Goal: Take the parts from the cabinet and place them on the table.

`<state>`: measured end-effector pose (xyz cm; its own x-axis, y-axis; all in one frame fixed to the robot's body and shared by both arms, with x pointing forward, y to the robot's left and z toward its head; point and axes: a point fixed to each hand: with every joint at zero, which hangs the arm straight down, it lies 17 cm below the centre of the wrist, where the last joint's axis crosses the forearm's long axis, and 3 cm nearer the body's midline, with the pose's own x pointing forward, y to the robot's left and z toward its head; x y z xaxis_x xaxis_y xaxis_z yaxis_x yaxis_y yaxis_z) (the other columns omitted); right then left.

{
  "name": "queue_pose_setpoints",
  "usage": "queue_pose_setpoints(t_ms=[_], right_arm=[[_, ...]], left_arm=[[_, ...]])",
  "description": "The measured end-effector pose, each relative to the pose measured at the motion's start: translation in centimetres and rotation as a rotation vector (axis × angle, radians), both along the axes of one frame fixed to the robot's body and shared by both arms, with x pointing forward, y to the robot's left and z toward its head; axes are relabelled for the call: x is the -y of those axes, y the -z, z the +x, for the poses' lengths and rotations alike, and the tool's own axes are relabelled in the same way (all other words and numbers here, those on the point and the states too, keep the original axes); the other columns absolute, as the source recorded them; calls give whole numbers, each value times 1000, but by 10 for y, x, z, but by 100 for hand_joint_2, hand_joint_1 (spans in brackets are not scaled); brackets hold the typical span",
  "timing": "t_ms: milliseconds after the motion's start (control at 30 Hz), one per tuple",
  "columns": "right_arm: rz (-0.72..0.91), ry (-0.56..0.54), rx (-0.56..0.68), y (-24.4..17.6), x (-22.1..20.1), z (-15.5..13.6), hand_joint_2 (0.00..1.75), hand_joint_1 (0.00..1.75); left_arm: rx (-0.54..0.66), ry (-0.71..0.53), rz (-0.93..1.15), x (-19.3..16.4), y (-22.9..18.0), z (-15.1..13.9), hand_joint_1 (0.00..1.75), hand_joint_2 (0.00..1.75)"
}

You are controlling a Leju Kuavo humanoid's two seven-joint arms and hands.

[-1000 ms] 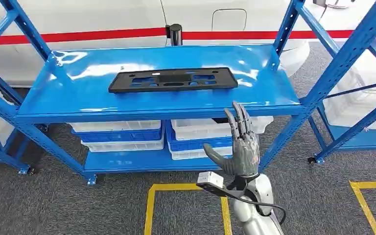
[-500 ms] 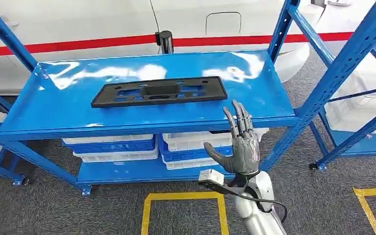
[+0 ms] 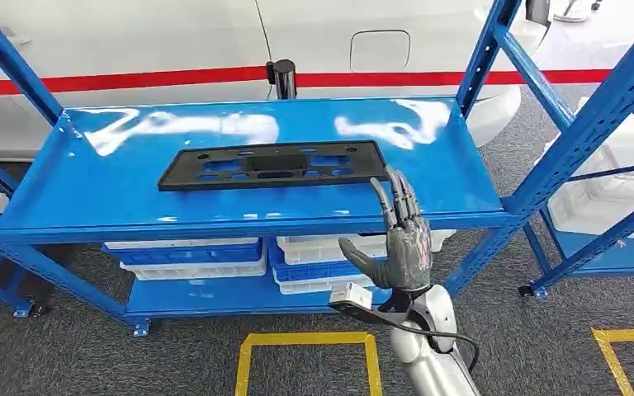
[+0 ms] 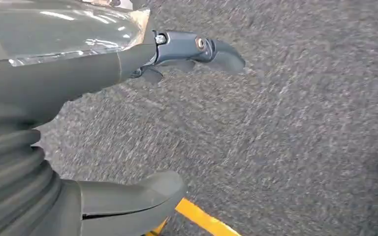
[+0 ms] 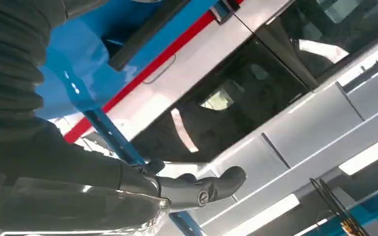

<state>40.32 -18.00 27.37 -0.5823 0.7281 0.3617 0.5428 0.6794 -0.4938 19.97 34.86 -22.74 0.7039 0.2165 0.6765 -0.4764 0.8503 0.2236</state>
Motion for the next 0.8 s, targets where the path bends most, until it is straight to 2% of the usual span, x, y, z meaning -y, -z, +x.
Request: queue_pose_setpoints(t_ms=[800], right_arm=[[-16, 7, -20, 8, 0, -3, 175, 0]], left_arm=[[-1, 26, -5, 6, 0, 3, 0, 175]])
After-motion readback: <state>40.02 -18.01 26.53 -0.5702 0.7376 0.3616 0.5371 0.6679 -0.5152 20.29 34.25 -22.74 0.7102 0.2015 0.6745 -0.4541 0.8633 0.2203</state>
